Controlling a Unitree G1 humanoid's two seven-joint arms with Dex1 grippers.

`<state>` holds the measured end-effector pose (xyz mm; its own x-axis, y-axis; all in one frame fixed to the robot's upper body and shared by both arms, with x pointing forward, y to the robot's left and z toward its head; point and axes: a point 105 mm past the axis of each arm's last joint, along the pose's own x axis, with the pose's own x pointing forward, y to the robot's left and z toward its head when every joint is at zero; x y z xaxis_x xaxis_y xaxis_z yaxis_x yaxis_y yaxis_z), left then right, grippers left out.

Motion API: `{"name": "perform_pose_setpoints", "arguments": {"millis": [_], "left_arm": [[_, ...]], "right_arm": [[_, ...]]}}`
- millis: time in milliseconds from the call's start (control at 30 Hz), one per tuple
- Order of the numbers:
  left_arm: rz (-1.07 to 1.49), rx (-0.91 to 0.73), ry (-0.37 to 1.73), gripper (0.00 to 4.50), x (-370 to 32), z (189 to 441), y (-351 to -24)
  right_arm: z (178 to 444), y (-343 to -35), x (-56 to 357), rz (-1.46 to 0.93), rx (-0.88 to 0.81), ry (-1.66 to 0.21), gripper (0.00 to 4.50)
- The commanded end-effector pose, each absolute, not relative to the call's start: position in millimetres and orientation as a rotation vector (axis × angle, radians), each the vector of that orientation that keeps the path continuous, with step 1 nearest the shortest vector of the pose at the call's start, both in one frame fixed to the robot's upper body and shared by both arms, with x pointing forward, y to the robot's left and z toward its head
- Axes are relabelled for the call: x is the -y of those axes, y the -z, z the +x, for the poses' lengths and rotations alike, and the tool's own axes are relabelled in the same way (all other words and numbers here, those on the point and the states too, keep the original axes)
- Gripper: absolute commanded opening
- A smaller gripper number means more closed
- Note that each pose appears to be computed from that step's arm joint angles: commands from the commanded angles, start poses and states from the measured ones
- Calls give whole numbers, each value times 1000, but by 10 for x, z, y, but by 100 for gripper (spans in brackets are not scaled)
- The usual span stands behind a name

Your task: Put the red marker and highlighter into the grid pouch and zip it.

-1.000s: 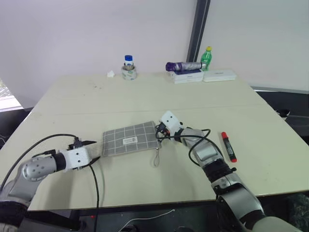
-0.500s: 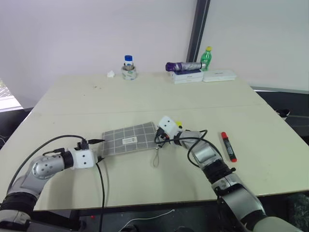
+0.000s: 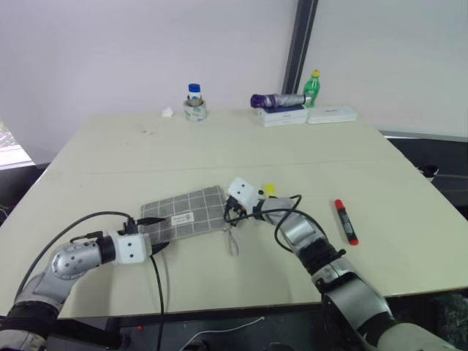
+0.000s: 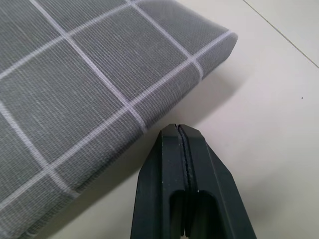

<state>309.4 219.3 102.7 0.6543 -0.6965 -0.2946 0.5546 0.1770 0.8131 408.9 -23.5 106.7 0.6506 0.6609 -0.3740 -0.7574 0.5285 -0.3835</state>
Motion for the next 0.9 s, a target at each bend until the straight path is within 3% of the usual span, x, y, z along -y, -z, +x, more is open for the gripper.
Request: {"name": "perform_pose_setpoints", "arguments": {"millis": [33,233,533,900], "left_arm": [[1086,136,892,314,-2233,3067,-1004],[1092,109,850,314,-2344,3072,-1011],[1053,0,842,314,-2627,2754,-1050],[1239,-67,606,314,-3052,2914,-1135]], "right_arm": [[4113,-1200,174,-559,-140,-858,0],[4111,-1211,178,-557,-134,-853,0],[4163,-1260,269,-558,-127,-822,0],[4176,-1300,202,-551,-112,-830,0]]}}
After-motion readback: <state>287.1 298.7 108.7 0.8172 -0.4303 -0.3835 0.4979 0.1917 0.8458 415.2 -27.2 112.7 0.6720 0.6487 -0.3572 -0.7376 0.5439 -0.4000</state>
